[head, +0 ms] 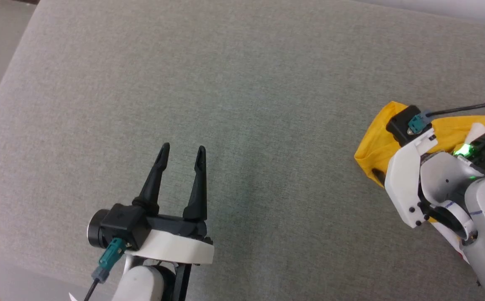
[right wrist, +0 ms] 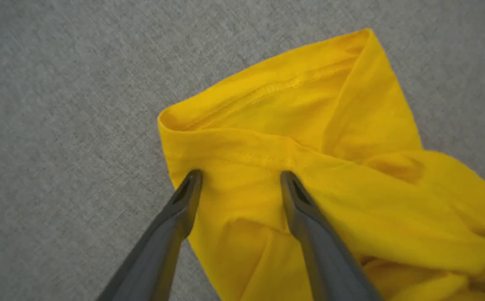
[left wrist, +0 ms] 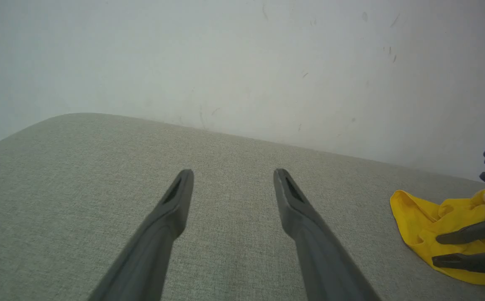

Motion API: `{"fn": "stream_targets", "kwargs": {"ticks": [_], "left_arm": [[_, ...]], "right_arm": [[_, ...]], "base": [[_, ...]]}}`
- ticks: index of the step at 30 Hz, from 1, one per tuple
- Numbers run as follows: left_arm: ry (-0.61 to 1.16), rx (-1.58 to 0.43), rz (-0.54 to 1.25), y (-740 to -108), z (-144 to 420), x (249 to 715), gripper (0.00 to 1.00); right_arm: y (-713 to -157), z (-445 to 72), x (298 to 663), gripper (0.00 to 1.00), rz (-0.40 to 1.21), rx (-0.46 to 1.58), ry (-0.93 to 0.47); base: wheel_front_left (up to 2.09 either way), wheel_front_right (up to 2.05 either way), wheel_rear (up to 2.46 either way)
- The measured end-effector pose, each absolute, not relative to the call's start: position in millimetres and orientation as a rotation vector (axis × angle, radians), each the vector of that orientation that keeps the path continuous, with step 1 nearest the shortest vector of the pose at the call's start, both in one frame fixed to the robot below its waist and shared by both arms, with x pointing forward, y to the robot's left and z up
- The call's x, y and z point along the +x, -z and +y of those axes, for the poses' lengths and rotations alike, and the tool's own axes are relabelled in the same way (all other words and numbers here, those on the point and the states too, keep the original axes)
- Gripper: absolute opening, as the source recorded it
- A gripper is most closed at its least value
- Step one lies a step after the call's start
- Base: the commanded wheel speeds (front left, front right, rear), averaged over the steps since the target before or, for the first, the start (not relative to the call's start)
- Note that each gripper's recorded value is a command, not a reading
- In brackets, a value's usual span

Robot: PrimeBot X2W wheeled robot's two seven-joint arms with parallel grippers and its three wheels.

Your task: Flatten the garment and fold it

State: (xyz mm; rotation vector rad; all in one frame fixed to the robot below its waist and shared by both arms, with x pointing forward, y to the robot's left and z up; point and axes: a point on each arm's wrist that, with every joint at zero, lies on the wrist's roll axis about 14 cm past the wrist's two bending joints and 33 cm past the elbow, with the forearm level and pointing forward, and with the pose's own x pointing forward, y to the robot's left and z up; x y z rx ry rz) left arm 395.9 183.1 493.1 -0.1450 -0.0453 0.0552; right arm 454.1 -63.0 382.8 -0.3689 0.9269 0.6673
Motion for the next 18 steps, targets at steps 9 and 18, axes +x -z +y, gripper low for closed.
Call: {"fn": "stream_targets", "kwargs": {"ticks": [9, 18], "left_arm": [[-0.077, -0.137, -0.053, -497, 189, 391, 1.0], [-0.079, -0.121, -0.095, -509, 192, 393, 1.0]], "right_arm": [[-422, -29, 483, 0.0, 0.705, -0.209, -0.686], [-508, 91, 399, 0.0, 0.574, 0.108, -1.117]], "base": [[0.0, 0.0, 0.0], [0.0, 0.0, 0.0]]}}
